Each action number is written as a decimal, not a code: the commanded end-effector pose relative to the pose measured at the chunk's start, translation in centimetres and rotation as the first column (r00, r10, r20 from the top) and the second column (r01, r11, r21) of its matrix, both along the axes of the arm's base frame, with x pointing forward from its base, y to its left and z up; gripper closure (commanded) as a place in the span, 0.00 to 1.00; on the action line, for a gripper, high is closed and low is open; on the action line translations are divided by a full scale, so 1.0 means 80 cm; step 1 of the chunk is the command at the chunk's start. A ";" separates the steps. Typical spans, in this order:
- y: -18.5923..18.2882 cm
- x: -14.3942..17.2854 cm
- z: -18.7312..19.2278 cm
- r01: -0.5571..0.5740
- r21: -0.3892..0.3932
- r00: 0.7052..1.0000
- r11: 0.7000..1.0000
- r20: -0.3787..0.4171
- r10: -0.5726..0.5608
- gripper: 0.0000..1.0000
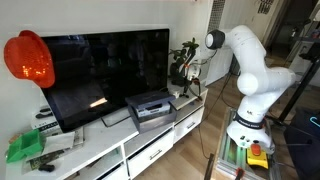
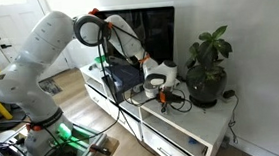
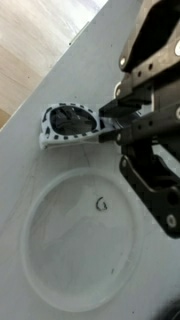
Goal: Pour the sunglasses from the cup and put them back into the cup then close the cup with the cup lid
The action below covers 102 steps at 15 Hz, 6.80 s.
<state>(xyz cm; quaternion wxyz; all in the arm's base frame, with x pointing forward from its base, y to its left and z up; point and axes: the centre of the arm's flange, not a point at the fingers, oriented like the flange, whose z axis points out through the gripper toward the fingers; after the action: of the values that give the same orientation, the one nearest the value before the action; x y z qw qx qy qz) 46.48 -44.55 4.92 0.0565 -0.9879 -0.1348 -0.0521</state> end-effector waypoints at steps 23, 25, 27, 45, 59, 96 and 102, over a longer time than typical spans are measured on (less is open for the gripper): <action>0.079 -0.029 0.292 -0.361 -0.106 0.930 0.927 -0.109 0.350 0.98; 0.096 -0.021 0.300 -0.423 -0.111 0.902 0.899 -0.143 0.407 0.98; 0.122 -0.005 0.294 -0.493 -0.132 0.864 0.860 -0.190 0.466 0.98; 0.227 0.079 0.187 -0.696 -0.345 0.718 0.629 -0.348 0.603 0.96; 0.225 0.084 0.202 -0.659 -0.351 0.752 0.665 -0.283 0.595 0.48; -0.142 -0.043 0.011 0.609 -0.093 0.780 0.787 -0.105 -0.616 0.00; -0.150 -0.027 -0.020 0.695 -0.062 0.709 0.716 -0.106 -0.697 0.39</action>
<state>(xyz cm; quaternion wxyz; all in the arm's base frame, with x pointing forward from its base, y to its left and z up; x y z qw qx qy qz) 43.08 -55.06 4.62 0.0250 -0.9734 0.2275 -0.0054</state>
